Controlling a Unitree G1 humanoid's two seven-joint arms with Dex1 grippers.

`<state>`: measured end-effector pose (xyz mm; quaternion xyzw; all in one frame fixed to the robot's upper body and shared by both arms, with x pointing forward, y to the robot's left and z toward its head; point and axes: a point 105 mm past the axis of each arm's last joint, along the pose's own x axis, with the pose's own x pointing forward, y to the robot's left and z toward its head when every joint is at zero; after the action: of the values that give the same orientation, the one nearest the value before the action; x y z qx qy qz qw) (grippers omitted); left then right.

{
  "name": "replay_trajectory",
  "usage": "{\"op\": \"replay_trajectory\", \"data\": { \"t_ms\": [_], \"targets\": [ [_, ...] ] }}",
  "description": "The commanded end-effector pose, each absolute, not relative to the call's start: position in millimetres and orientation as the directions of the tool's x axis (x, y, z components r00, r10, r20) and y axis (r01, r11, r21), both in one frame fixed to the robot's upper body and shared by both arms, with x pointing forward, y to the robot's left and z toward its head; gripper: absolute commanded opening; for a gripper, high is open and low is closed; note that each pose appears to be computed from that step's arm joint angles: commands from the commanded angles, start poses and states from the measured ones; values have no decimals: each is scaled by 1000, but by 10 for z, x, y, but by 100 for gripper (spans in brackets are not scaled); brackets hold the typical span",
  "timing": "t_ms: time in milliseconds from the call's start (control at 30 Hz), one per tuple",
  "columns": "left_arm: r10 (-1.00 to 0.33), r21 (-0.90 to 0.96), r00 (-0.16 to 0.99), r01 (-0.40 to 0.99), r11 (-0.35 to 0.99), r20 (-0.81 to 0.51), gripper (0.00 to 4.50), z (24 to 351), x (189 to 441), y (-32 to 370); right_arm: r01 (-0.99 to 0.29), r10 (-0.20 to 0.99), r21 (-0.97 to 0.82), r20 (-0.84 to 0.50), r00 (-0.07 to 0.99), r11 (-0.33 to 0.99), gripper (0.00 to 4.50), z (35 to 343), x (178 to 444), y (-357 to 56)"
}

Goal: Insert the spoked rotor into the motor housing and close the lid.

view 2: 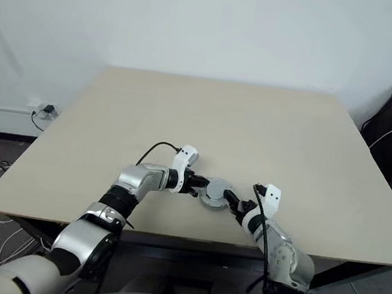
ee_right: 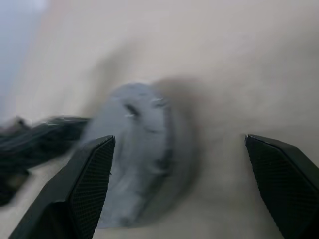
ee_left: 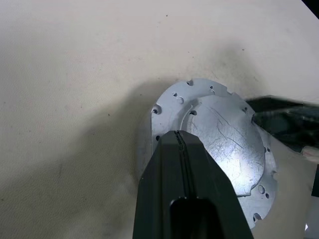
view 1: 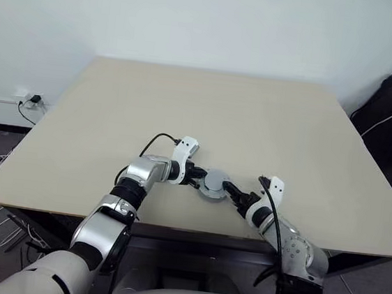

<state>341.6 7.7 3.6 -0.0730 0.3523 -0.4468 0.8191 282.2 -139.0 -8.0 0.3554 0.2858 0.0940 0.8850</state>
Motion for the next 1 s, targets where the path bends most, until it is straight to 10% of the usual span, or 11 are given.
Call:
{"op": "replay_trajectory", "data": {
  "t_ms": [33,1000],
  "targets": [
    [-802,-428,347,706,564,-486,0,115,3412,16,35,373,731,-389,842,682,444,20,2883,-1395],
    [-797,-425,340,706,567,-499,0,68,3383,27,58,639,951,-247,728,302,444,-39,2656,-783]
  ]
}}
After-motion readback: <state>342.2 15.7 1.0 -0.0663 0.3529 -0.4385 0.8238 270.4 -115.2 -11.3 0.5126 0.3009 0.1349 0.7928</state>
